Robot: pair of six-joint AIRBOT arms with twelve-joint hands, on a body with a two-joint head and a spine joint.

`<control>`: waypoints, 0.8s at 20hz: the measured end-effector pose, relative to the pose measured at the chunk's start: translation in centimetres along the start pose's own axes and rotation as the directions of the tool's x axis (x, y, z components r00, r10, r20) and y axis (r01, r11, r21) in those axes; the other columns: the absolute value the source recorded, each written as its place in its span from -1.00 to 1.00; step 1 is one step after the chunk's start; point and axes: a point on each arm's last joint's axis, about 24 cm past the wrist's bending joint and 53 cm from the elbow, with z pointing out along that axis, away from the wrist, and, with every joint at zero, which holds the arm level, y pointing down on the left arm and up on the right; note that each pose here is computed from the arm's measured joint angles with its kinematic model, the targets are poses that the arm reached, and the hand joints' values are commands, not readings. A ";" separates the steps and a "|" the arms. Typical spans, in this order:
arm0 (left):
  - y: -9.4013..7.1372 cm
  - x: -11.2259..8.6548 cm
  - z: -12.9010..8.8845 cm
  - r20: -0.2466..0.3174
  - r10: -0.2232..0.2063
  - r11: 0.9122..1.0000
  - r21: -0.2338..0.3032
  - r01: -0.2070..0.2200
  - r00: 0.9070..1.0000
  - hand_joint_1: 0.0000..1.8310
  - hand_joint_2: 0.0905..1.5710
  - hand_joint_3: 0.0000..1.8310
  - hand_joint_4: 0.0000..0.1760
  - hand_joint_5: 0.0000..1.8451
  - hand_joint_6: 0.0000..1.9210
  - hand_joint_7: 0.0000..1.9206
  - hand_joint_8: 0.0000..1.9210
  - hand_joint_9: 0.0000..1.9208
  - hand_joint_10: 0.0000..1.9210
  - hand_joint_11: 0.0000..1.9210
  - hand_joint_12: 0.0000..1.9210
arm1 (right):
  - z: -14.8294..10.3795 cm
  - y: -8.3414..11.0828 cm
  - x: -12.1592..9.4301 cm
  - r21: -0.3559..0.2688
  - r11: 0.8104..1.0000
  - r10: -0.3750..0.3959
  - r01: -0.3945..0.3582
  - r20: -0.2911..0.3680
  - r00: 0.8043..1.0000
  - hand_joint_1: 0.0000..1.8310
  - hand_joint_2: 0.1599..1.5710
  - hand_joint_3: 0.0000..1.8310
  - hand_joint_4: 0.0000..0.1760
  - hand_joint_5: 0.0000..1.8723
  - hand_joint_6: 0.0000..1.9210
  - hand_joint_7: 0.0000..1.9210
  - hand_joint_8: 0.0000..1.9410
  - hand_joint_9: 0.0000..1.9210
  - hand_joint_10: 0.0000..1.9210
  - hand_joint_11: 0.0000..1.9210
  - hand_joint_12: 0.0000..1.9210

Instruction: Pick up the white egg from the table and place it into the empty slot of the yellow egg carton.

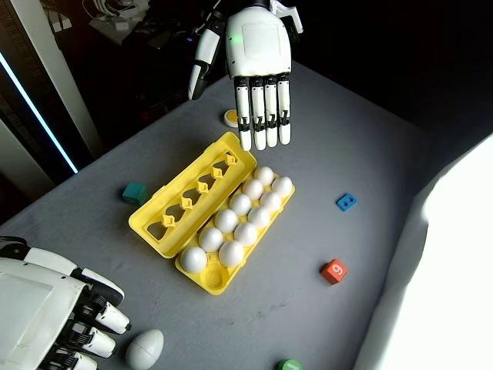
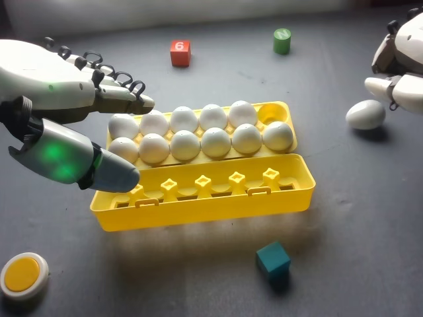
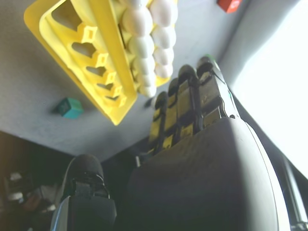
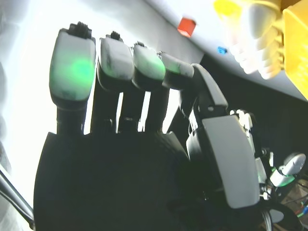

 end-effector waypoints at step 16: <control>-0.1 0.1 0.0 -0.002 0.001 1.000 0.001 -0.001 1.000 -1.00 0.43 -0.98 -1.00 -1.00 -1.00 -1.00 -1.00 -1.00 -1.00 -1.00 -1.00 | 3.4 -2.0 0.8 0.034 0.998 -0.055 0.055 0.019 0.998 -0.87 0.11 -1.00 0.08 -0.84 -0.98 -0.99 -1.00 -0.99 -1.00 -1.00 -1.00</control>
